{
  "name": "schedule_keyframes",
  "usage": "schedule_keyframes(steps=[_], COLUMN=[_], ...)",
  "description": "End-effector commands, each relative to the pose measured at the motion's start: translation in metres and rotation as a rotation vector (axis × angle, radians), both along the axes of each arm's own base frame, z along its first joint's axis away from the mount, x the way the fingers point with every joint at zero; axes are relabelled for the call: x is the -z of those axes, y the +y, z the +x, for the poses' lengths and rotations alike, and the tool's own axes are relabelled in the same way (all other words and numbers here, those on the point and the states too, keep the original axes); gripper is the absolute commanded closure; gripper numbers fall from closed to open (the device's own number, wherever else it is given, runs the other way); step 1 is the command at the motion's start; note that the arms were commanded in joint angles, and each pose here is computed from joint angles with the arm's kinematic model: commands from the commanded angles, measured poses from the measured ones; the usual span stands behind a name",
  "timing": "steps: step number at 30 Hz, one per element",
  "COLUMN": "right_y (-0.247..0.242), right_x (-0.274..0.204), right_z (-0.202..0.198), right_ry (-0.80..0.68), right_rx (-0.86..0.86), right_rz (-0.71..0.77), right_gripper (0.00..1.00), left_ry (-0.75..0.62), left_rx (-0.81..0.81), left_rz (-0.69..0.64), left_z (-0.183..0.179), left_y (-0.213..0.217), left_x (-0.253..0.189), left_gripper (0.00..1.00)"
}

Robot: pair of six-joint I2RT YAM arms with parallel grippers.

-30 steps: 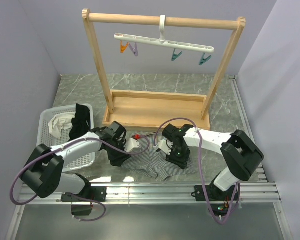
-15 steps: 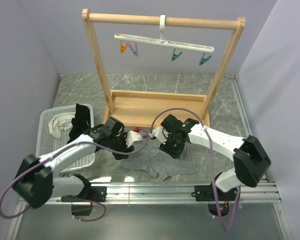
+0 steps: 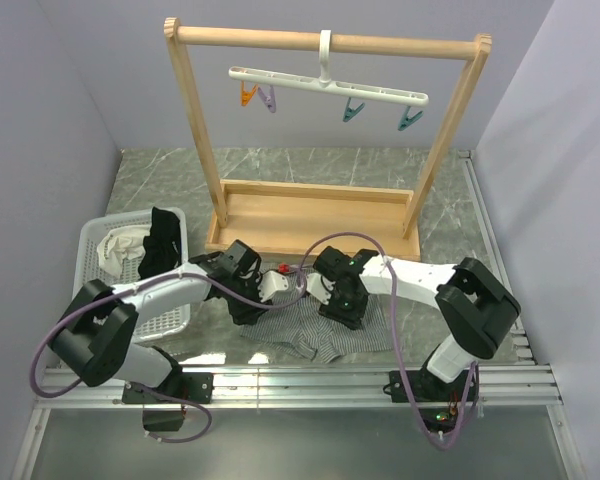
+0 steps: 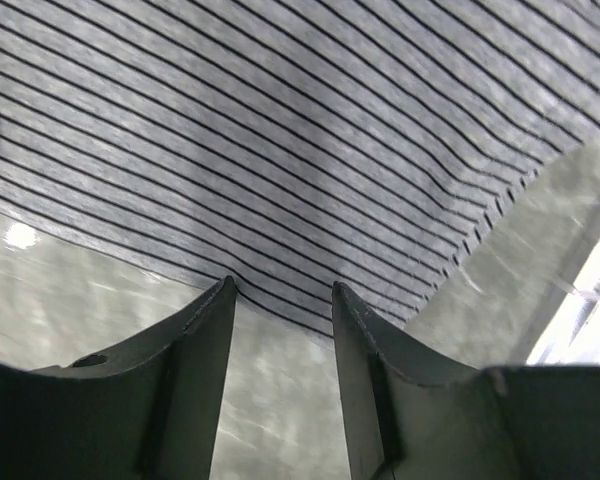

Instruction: Clip the underwear to the hanger

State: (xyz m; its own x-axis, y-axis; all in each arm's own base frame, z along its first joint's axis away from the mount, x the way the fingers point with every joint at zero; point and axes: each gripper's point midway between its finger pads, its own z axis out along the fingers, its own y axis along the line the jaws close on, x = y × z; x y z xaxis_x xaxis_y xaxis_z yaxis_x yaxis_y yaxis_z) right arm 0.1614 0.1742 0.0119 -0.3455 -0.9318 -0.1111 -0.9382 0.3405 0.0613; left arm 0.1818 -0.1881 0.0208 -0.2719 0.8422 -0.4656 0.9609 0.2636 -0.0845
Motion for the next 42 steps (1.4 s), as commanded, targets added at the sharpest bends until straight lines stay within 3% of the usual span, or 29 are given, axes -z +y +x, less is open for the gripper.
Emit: schedule_keyframes(steps=[1,5,10,15,19,23,28,33,38,42], right_y=[0.005,0.009,0.028,0.045,0.037,0.024,0.029,0.035,0.038,0.041], right_x=[-0.003,-0.009,-0.045,-0.118,-0.163,-0.218,-0.305,-0.365,-0.391,-0.405], right_z=[-0.017,-0.020,0.008,0.053,0.094,0.125,0.138,0.140,0.151,0.159], right_ry=[0.003,-0.018,-0.135,-0.286,-0.354,-0.494,-0.736,-0.842,-0.891,-0.922], right_rx=[-0.071,-0.083,-0.042,0.074,0.225,0.278,0.285,0.368,0.478,0.524], right_rz=[0.031,0.043,0.128,0.304,0.404,0.539,0.768,0.976,1.109,1.200], right_gripper=[0.53,0.53,0.52,0.49,0.49,0.44,0.32,0.13,0.09,0.07], left_ry=[0.001,0.034,-0.037,-0.190,-0.426,-0.629,-0.798,-0.884,-0.979,-1.016], left_rx=[0.052,0.055,-0.002,-0.098,-0.230,-0.449,-0.616,-0.817,-0.897,-0.913], left_rz=[-0.021,-0.019,-0.115,-0.369,-0.614,-0.823,-0.944,-1.001,-1.082,-1.073], left_z=[-0.019,-0.035,-0.023,0.015,0.060,0.098,0.135,0.180,0.201,0.215], left_y=[0.004,0.009,-0.004,-0.033,-0.044,-0.038,-0.026,-0.008,0.014,0.016], left_x=[-0.008,-0.009,-0.045,-0.144,-0.249,-0.334,-0.395,-0.432,-0.477,-0.483], left_gripper=[0.51,0.50,0.43,0.33,0.25,0.26,0.25,0.33,0.41,0.48])
